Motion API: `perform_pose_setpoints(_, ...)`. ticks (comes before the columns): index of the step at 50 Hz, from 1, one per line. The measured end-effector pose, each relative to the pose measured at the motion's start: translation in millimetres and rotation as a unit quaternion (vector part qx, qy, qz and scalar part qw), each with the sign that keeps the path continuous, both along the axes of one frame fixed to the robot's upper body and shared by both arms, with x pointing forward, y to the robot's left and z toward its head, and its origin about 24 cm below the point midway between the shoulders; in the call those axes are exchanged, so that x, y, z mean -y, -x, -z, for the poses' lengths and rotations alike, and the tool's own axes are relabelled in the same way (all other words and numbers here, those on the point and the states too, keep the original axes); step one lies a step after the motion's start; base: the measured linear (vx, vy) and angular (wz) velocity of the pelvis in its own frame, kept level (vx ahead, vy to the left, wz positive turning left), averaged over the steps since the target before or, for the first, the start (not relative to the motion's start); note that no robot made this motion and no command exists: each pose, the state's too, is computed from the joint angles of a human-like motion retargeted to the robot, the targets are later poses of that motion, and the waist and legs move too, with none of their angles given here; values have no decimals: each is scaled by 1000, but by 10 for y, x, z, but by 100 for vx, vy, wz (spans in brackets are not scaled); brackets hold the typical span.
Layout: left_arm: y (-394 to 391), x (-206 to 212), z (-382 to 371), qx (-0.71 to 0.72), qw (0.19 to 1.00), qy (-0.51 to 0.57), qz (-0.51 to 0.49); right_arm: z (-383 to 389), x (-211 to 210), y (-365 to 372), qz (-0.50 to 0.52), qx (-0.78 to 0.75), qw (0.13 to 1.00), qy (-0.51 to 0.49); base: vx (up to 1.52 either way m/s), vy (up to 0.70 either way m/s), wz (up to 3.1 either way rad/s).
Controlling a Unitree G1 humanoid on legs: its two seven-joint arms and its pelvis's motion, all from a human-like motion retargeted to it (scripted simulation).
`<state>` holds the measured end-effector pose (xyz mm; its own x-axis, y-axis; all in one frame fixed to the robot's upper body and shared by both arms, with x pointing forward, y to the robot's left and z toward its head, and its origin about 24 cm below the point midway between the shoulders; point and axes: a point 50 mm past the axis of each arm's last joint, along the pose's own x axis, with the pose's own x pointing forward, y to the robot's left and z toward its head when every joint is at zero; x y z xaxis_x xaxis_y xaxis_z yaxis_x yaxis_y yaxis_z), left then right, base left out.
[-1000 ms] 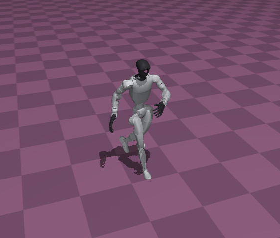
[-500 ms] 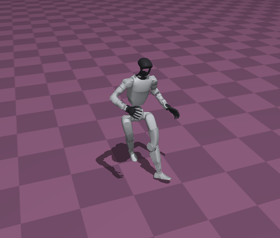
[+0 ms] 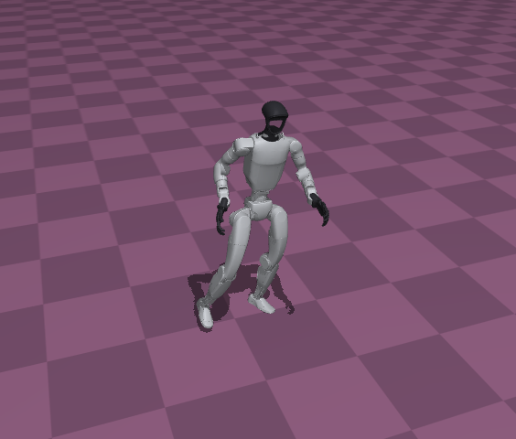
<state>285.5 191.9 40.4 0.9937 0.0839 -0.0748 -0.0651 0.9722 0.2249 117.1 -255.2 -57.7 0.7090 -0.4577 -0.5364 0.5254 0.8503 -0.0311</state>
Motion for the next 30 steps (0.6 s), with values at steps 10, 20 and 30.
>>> perform_pose_setpoints(10, -509, 929, -1112, 171, 962, -36, 208, -182, -79, -315, -59, 61, 996, 7, 61, -12, 94)
perform_pose_setpoints(20, -242, 1731, -1518, 219, 889, -20, 403, -279, 169, -361, -37, 74, 996, 38, 67, -15, 1)
perform_pose_setpoints(30, -60, 1302, -850, 103, 941, 27, 322, -278, 69, -599, -57, 75, 995, 27, 57, -25, -129)
